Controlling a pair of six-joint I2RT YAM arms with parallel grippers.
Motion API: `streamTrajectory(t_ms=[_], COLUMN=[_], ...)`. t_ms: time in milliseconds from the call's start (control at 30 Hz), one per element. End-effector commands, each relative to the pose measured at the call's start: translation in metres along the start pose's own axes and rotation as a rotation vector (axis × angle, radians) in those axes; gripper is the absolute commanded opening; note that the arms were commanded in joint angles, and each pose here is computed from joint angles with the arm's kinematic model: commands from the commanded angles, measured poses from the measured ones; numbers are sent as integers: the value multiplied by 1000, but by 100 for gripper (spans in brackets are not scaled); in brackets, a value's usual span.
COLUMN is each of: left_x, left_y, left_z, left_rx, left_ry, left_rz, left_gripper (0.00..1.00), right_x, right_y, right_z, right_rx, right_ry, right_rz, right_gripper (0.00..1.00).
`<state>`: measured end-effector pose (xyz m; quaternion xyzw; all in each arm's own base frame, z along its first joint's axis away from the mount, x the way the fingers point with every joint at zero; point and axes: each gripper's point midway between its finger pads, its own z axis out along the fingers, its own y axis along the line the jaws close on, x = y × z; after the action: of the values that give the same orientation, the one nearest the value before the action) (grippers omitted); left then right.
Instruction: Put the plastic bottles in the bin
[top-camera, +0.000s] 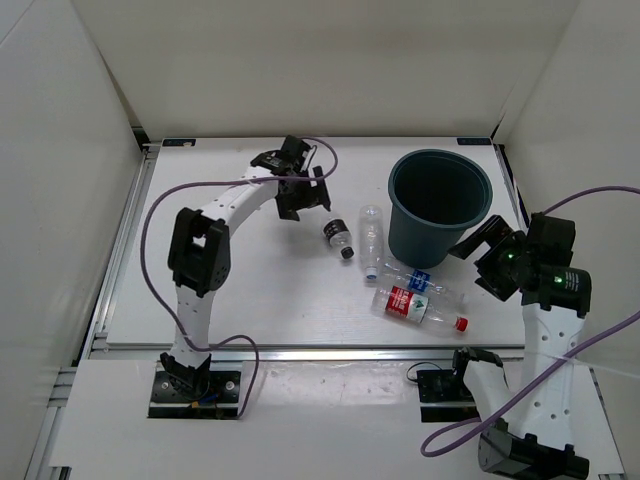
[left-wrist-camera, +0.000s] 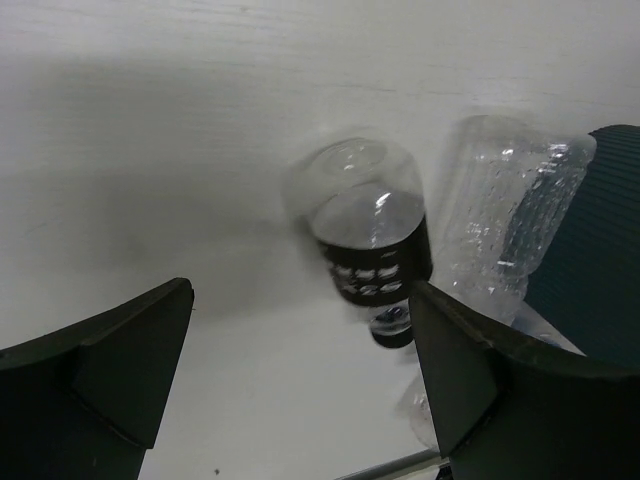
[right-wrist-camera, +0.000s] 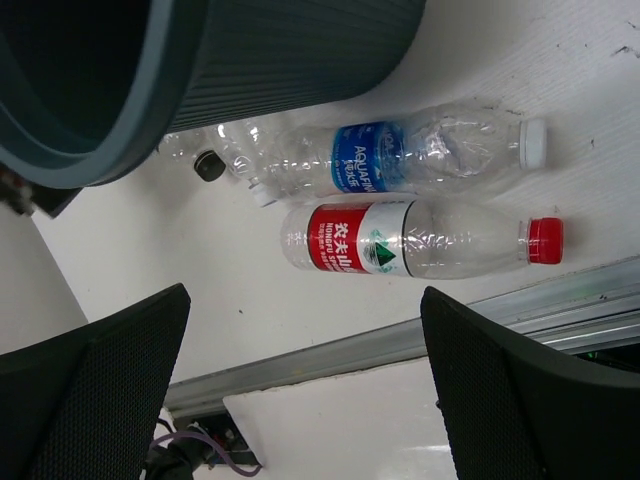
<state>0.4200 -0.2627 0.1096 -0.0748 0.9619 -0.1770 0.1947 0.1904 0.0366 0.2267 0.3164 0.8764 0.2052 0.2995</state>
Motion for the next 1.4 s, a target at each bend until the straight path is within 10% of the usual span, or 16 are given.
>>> streamTrajectory(t_ms=[0,633,767,900,1167,1367], left_x=[-3,67,66,7,-143,-165], left_y=[-45,-11,-17,-32,-170,-233], left_z=[-1,76,69,27,-169,-271], left_rx=[102,8,29,104,695,1015], left_ry=[-1,271,269,126,-309,-521], left_rz=[29,-28,-27,-87,-123,-69], left_gripper=[100,100,68,40,27,14], right_x=[-9,-10,-10,-10,-12,-25], right_y=[5,-12,-12,-13,-14,-9], right_z=[-6,0,0,0,-5,-23], right_rx=[12,95,95,102,108,123], right_ry=[-18,-24,-24,-30,-55,-120], right_rz=[-46,-62,-53,-53,-48,-72], right_gripper=[100,100,100,100,100,100])
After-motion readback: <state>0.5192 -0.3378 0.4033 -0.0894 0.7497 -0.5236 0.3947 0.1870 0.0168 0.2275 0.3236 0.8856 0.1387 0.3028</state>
